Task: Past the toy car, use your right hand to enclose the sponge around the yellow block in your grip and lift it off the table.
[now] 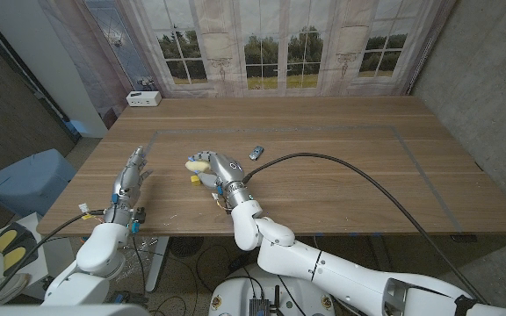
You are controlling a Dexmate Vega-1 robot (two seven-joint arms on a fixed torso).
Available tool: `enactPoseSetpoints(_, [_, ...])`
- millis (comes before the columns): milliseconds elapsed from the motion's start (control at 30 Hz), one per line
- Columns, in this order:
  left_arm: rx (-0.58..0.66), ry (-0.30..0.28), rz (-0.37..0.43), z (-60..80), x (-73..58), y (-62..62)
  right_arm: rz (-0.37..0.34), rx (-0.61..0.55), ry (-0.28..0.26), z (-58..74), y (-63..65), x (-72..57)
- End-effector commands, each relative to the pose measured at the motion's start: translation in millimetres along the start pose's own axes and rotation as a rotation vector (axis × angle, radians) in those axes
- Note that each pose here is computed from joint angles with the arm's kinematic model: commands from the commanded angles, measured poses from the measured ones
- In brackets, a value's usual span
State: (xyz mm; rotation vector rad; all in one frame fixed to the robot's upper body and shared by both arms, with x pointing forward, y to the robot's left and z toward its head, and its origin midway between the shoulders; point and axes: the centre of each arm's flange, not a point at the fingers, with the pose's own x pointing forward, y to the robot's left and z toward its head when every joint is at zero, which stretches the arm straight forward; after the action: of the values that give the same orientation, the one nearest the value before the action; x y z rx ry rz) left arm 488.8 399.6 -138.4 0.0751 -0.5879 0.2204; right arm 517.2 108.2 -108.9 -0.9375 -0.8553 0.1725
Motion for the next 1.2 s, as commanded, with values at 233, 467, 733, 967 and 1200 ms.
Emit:
enactPoseSetpoints(233, [0.006, 0.002, 0.021, 2.5, 0.6, 4.4, 0.111, 0.038, -0.049, 5.1, 16.3, 22.7])
enactPoseSetpoints(467, [0.010, 0.000, 0.011, 5.9, 1.6, 4.0, 0.136, 0.042, -0.049, 4.2, 22.9, 26.1])
enactPoseSetpoints(733, [0.012, 0.001, 0.000, 4.8, -0.2, 3.8, 0.145, -0.001, -0.048, -2.0, 32.2, 29.6])
enactPoseSetpoints(967, [0.010, 0.001, -0.006, 3.9, -2.3, 4.4, 0.110, -0.087, -0.049, -7.9, 33.0, 33.0])
enactPoseSetpoints(1200, [0.010, -0.005, -0.011, 4.0, -1.8, 3.8, 0.102, -0.113, -0.034, -14.4, 35.4, 32.1])
